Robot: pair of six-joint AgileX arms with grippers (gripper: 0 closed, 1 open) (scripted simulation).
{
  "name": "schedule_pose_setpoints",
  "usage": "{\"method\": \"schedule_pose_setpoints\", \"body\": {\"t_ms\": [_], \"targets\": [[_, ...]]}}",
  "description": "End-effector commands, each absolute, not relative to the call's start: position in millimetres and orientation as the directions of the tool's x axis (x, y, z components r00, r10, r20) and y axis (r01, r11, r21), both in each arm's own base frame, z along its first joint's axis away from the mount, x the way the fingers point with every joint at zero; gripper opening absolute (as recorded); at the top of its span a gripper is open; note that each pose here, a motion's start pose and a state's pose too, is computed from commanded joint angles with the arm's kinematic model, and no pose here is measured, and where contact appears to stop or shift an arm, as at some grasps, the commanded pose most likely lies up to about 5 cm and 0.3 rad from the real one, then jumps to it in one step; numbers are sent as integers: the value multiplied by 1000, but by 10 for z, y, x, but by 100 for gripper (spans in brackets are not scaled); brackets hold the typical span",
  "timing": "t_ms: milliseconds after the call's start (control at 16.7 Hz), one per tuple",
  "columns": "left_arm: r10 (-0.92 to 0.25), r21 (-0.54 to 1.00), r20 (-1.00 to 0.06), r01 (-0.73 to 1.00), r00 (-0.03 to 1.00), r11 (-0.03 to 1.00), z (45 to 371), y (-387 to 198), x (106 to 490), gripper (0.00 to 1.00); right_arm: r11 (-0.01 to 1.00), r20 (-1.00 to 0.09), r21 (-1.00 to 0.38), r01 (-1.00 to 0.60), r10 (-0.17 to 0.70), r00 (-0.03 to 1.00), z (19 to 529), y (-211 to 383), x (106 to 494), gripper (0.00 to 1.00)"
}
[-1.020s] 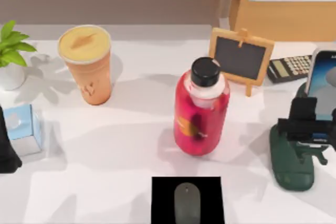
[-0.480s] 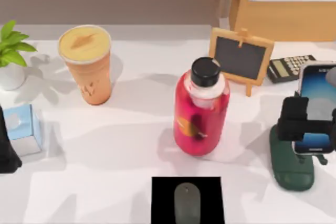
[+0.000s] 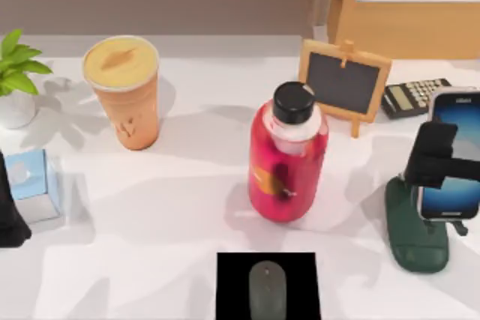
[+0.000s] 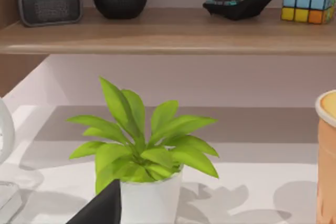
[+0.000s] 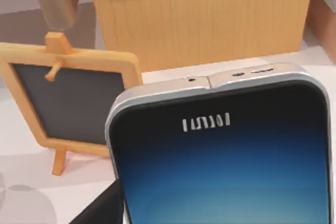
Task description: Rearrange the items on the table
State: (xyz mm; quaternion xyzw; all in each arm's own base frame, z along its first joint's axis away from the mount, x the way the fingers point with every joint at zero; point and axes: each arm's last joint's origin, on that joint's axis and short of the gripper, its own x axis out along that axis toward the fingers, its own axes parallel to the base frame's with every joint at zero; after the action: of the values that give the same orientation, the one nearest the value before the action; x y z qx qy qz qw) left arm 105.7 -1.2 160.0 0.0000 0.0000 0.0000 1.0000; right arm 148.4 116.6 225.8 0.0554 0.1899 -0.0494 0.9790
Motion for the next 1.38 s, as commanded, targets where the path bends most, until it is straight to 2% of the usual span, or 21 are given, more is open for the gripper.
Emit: {"method": "schedule_pose_setpoints", "body": {"t_ms": [240, 540, 900, 1140, 1380], "targets": [[0, 0, 0, 0, 1000, 1000, 1600, -12, 1057, 100, 982, -374, 96, 162, -115, 920, 2234, 1126, 1386, 100], [0, 0, 0, 0, 1000, 1000, 1600, -12, 1057, 100, 998, -438, 6, 64, -55, 897, 2129, 1198, 1236, 100], [0, 0, 0, 0, 1000, 1000, 1600, -12, 1057, 100, 998, -435, 8, 63, -53, 899, 2133, 1185, 1238, 100], [0, 0, 0, 0, 1000, 1000, 1600, -12, 1057, 100, 1000, -383, 22, 19, -9, 924, 2164, 1044, 1185, 100], [0, 0, 0, 0, 1000, 1000, 1600, -12, 1057, 100, 998, -270, 54, -31, 44, 962, 2182, 752, 1105, 100]]}}
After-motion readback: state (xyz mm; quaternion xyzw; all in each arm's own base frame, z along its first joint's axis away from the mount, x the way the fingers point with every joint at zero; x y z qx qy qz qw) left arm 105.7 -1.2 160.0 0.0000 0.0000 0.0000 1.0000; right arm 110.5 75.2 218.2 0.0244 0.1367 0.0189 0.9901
